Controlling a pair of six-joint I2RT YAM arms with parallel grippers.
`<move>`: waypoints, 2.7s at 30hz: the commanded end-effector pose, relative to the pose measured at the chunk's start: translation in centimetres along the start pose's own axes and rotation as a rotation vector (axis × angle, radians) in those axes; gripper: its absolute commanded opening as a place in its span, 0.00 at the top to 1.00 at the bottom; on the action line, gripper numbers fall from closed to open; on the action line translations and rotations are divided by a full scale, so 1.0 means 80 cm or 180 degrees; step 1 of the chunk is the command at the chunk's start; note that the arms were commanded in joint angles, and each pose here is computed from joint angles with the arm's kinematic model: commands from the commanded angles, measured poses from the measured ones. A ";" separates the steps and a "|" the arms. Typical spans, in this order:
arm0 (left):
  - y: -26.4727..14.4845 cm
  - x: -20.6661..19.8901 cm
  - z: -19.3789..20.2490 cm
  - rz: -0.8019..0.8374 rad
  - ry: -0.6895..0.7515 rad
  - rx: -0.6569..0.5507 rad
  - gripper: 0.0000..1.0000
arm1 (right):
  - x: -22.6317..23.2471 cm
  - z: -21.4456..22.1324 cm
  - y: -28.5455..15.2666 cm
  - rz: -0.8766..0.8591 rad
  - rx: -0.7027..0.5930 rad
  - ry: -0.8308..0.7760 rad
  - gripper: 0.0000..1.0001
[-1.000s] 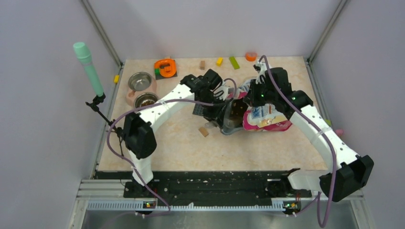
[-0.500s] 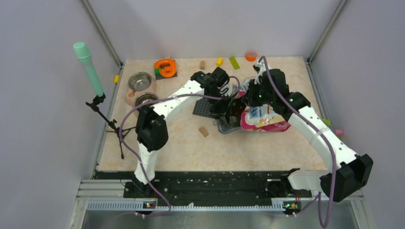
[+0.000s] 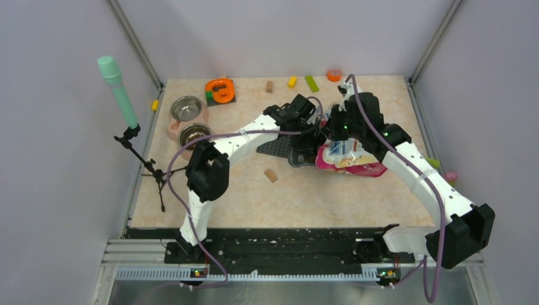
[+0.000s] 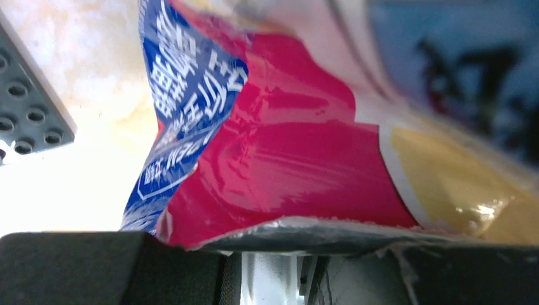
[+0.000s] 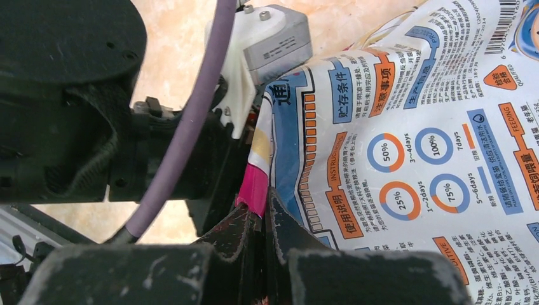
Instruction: Serve the pet food
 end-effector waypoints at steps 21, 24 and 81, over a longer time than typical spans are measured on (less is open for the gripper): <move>0.045 0.029 -0.073 -0.0390 0.0553 -0.2079 1.00 | 0.068 -0.043 -0.046 -0.0817 -0.0393 0.0037 1.00; 0.034 0.028 -0.067 -0.0353 0.0707 -0.2183 1.00 | 0.068 -0.042 -0.046 -0.0833 -0.0367 0.0068 1.00; -0.109 0.036 0.083 -0.0168 0.2723 -0.2340 1.00 | 0.043 -0.078 -0.031 -0.0683 -0.0300 0.0321 1.00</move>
Point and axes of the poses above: each gripper's point midway between its finger pads, its own y axis out along the fingers, its own x axis along the line the jaws close on, z = x × y, the point moved 3 cm from there along -y, back along the fingers, and after that the axes turned 7 degrees about y, right-handed, at the moved point
